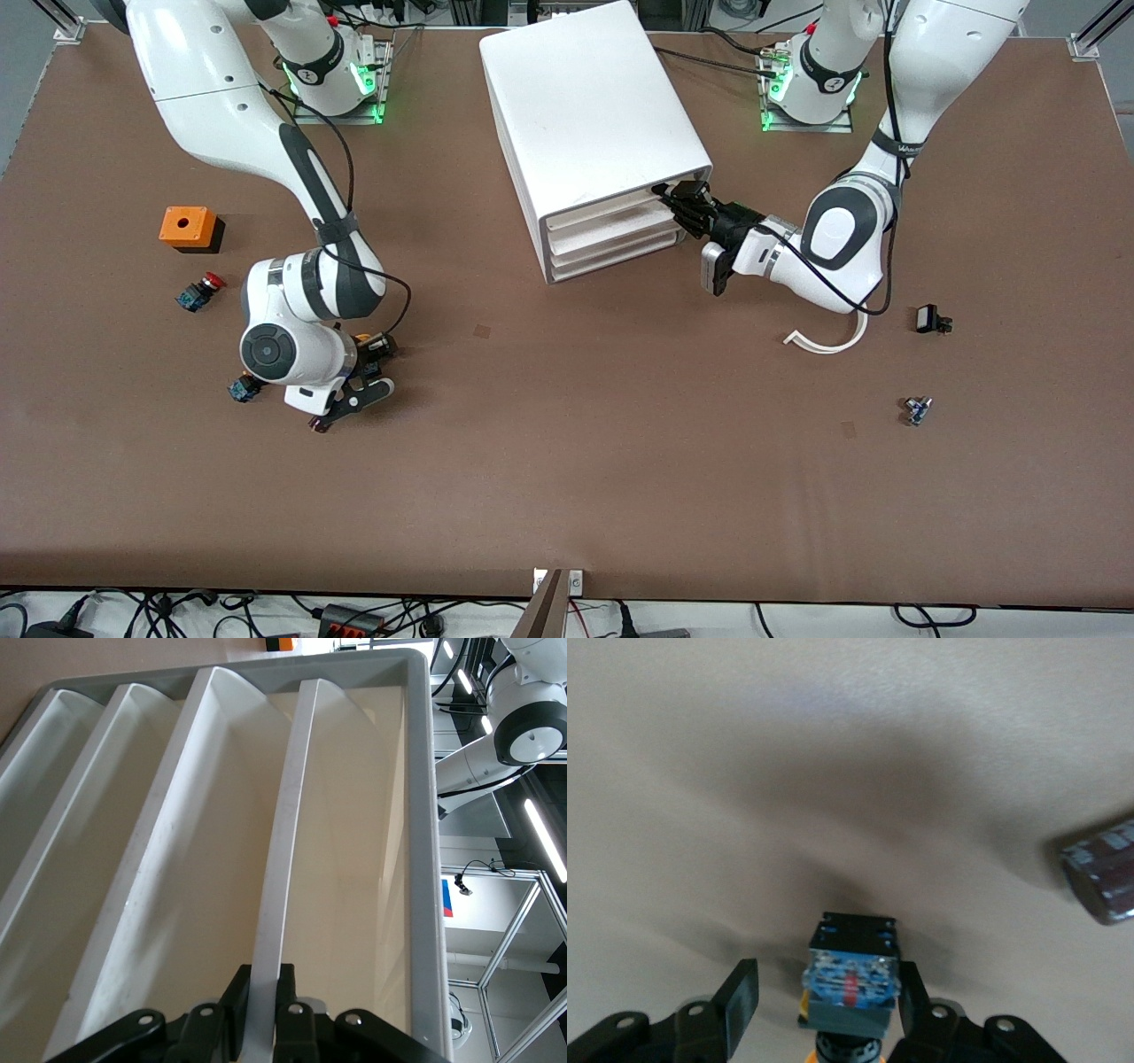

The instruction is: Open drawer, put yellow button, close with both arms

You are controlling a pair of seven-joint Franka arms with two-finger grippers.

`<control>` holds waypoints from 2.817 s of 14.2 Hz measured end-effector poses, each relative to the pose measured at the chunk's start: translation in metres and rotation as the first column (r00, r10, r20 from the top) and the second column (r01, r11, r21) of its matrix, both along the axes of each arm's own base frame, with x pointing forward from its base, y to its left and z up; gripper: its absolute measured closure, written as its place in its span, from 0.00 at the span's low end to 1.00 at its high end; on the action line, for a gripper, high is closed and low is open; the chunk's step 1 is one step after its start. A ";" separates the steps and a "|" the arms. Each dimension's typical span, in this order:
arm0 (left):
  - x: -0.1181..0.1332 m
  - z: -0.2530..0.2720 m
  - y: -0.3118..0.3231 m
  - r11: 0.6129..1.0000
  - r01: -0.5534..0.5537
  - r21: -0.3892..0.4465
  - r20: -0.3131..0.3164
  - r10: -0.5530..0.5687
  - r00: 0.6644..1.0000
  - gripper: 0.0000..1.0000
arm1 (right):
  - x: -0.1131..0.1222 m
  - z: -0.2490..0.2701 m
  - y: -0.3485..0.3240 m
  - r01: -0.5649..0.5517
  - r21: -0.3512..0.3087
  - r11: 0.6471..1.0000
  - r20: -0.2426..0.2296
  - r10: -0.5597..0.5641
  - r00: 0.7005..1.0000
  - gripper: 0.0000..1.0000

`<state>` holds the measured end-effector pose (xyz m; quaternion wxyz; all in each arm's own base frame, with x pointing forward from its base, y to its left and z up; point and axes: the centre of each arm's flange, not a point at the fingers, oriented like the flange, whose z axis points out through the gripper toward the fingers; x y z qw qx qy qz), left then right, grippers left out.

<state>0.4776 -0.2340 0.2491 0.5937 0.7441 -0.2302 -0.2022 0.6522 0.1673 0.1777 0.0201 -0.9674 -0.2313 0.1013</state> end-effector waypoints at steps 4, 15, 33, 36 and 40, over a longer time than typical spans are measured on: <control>0.016 0.002 0.005 1.000 -0.021 -0.001 0.023 0.021 1.000 0.85 | 0.000 0.000 -0.004 0.000 -0.007 1.000 0.000 0.000 1.000 0.59; 0.116 0.011 0.046 0.996 -0.067 0.055 0.166 0.057 0.984 0.85 | 0.038 0.198 0.037 -0.054 0.054 0.997 0.079 0.050 0.996 0.59; 0.168 0.185 0.117 0.640 -0.180 0.747 0.272 -0.048 0.961 0.00 | -0.106 0.336 0.348 0.162 0.328 0.930 0.197 -0.236 0.952 0.59; 0.168 0.192 0.131 0.484 -0.223 0.846 0.281 -0.051 0.958 0.00 | -0.134 0.304 0.386 0.227 0.250 0.941 0.216 -0.283 0.935 0.59; 0.167 0.213 0.131 0.348 -0.299 0.889 0.306 0.036 0.951 0.00 | -0.152 0.273 0.410 0.272 0.208 0.940 0.216 -0.316 0.924 0.59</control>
